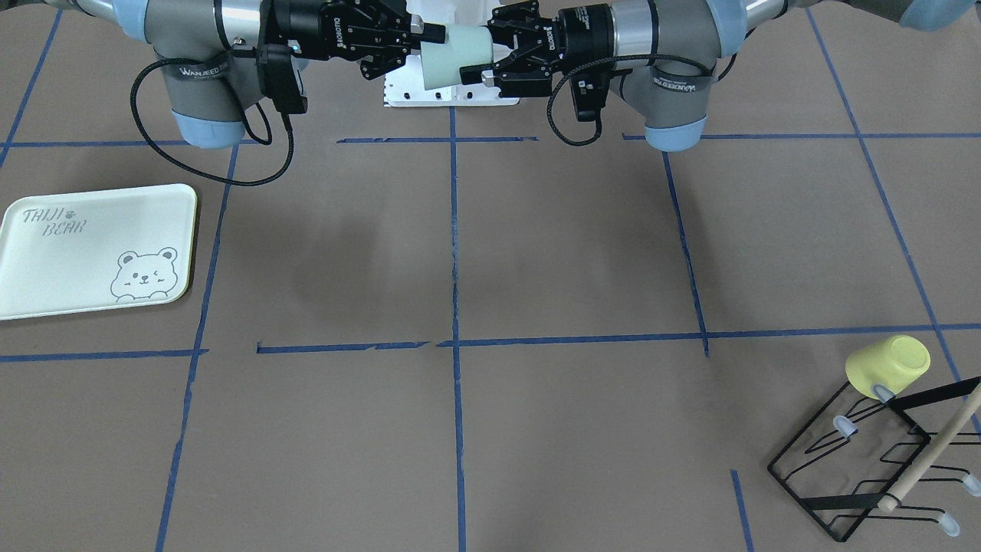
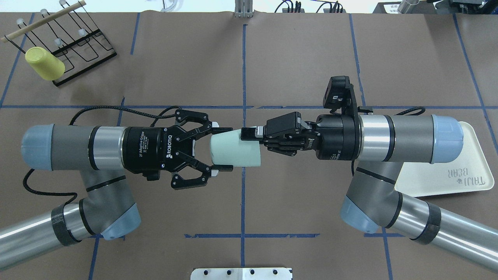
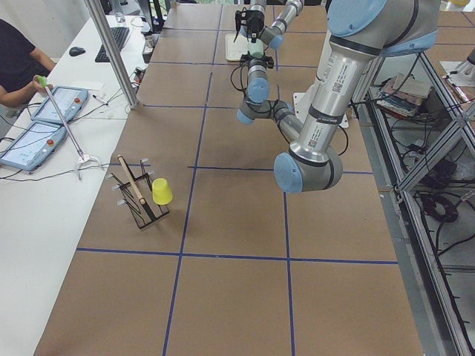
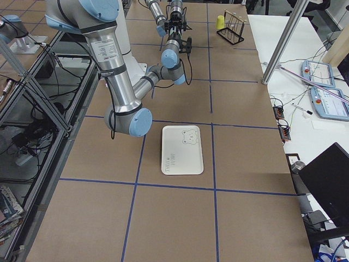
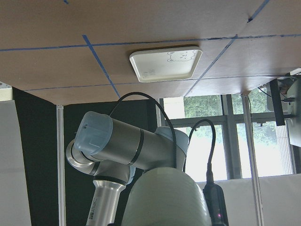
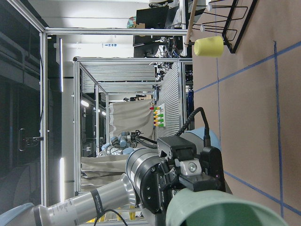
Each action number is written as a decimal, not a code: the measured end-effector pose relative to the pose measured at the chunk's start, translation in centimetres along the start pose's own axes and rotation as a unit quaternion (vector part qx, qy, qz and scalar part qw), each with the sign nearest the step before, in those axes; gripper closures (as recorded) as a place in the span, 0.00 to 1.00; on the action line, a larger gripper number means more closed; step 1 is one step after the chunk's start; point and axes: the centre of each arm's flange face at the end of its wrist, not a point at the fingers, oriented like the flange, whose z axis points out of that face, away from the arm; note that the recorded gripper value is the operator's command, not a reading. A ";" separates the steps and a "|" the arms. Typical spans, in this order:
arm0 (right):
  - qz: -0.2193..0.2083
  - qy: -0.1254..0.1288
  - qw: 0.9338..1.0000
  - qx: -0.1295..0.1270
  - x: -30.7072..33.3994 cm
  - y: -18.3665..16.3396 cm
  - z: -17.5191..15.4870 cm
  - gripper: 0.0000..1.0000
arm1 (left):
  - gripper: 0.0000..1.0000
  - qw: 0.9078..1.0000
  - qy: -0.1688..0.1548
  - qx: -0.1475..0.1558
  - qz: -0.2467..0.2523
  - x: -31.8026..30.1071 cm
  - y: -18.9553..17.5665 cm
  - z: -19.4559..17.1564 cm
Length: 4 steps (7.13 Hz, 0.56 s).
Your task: Left arm grabs green cup and hands to right arm on tray
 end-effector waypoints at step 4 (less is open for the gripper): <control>-0.001 -0.001 1.000 0.001 0.0 0.1 0.0 1.00 | 0.00 1.000 0.000 0.000 0.001 -0.1 0.2 -0.3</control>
